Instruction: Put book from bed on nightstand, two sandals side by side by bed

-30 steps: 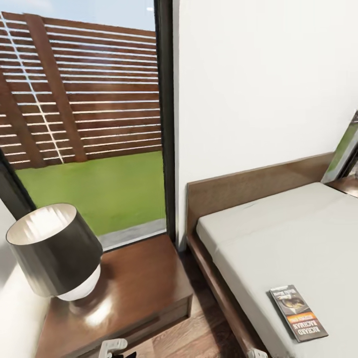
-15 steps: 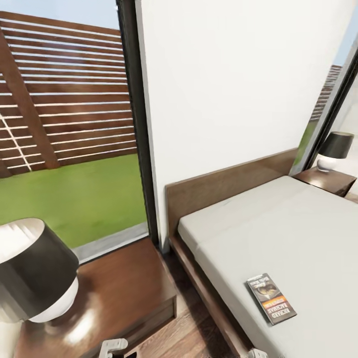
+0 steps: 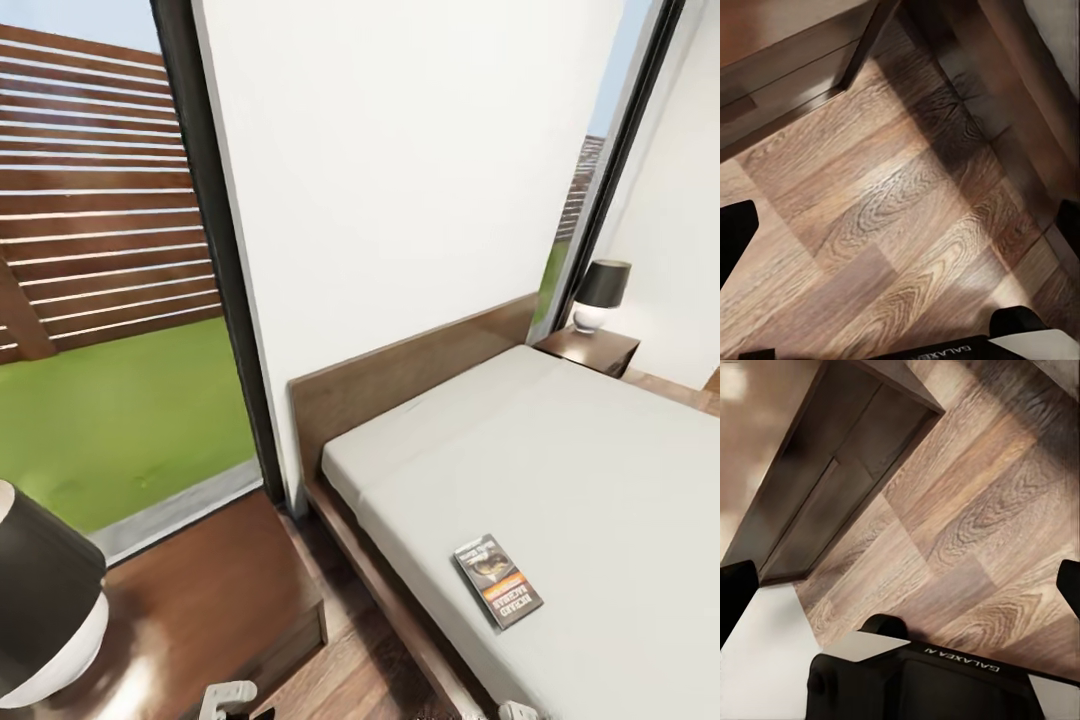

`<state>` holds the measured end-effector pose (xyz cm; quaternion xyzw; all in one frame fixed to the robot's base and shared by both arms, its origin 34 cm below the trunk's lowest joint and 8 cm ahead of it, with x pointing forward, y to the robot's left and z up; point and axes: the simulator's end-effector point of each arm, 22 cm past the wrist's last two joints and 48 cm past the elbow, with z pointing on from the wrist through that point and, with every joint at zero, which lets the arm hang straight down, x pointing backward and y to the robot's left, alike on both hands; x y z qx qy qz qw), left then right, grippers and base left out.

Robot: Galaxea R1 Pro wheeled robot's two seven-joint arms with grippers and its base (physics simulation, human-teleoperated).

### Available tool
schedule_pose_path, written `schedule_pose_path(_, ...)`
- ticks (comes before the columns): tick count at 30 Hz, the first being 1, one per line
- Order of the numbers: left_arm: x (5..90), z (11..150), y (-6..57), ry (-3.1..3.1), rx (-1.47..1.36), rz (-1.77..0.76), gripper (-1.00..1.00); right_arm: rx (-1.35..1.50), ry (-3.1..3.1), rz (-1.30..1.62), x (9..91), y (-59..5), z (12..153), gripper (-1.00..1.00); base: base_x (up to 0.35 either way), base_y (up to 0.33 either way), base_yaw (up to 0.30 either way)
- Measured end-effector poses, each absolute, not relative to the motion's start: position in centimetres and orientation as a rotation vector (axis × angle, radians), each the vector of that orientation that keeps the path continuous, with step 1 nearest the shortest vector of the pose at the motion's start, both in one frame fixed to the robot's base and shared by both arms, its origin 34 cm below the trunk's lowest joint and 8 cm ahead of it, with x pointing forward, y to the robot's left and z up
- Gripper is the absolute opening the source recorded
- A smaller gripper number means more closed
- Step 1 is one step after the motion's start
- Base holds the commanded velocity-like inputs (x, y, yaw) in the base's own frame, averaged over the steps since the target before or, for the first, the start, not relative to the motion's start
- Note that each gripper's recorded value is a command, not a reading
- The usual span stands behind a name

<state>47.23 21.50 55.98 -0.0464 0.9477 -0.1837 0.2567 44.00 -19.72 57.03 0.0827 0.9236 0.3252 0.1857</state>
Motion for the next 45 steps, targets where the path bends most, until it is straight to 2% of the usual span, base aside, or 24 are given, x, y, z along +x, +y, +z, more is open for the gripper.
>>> schedule_pose_path(45,46.5,61.9,21.5,2.574,-0.127,-0.499,1.00,0.233,2.603,0.916,43.3,-19.7,63.0,1.00,0.000,0.000,-0.284)
